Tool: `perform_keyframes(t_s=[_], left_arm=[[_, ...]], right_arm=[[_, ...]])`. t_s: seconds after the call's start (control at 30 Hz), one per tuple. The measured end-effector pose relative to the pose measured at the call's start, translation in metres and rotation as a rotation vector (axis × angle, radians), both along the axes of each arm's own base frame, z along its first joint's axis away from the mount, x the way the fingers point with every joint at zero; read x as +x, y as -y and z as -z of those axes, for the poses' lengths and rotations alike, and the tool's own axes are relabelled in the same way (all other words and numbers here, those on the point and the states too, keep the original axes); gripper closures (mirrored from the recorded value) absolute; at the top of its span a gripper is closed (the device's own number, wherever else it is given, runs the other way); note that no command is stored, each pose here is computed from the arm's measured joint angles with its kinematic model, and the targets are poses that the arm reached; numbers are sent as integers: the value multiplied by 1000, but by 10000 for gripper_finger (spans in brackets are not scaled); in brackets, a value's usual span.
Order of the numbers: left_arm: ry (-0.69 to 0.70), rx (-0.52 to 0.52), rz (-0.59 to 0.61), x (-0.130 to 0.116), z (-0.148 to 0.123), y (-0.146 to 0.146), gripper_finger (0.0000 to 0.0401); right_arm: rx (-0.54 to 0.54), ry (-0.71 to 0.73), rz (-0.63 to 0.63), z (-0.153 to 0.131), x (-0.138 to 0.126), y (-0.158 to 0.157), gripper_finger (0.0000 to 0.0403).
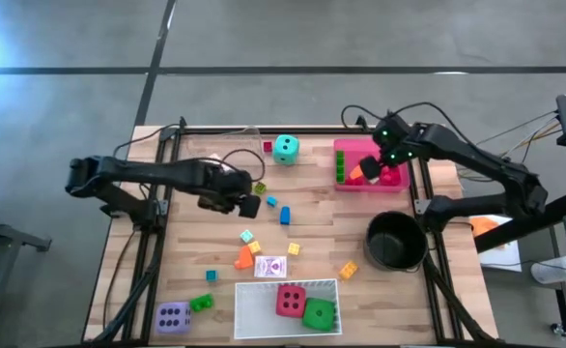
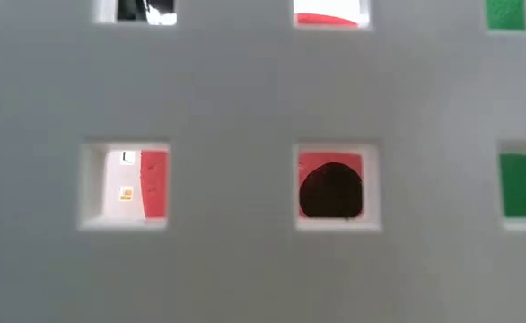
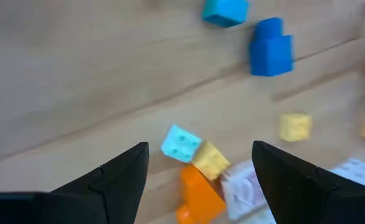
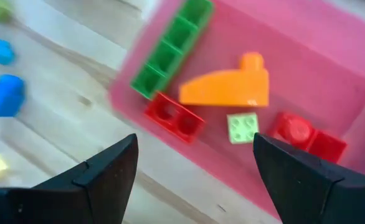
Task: Pick & Place Toys
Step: Put the light blue game piece into the red bin
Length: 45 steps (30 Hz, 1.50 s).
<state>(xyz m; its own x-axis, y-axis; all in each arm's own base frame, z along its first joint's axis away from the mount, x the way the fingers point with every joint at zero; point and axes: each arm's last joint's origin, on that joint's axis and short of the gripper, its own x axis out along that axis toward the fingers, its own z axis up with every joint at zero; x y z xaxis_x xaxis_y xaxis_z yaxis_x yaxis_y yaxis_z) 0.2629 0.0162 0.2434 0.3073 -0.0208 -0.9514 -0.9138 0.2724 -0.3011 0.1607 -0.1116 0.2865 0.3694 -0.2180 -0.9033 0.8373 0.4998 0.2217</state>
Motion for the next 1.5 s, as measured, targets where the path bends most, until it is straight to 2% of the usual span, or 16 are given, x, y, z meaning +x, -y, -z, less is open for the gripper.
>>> perform_keyframes(t_s=[0.17, 0.43, 0.57, 0.73, 0.83, 0.97, 1.27, 1.5], left_arm=[[-100, 8, 53, 17, 29, 4, 116], [-154, 72, 301, 31, 56, 25, 117], [-142, 101, 391, 33, 58, 39, 117], [-145, 195, 435, 32, 58, 50, 117], [-117, 201, 479, 35, 65, 53, 117], [-94, 153, 488, 32, 77, 54, 117], [-177, 134, 469, 16, 96, 53, 117], [-100, 155, 490, 22, 96, 54, 117]], right_arm=[[-49, 72, -58, -25, 9, -8, 92], [-102, 149, -121, -52, 15, -17, 92], [-109, 156, -129, -55, 16, -18, 92], [-101, 144, -129, -52, 16, -18, 92], [-93, 132, -130, -47, 16, -18, 92], [-84, 122, -131, -43, 15, -18, 92], [-79, 126, -168, -43, 19, -24, 92], [-79, 126, -175, -43, 19, -25, 92]])
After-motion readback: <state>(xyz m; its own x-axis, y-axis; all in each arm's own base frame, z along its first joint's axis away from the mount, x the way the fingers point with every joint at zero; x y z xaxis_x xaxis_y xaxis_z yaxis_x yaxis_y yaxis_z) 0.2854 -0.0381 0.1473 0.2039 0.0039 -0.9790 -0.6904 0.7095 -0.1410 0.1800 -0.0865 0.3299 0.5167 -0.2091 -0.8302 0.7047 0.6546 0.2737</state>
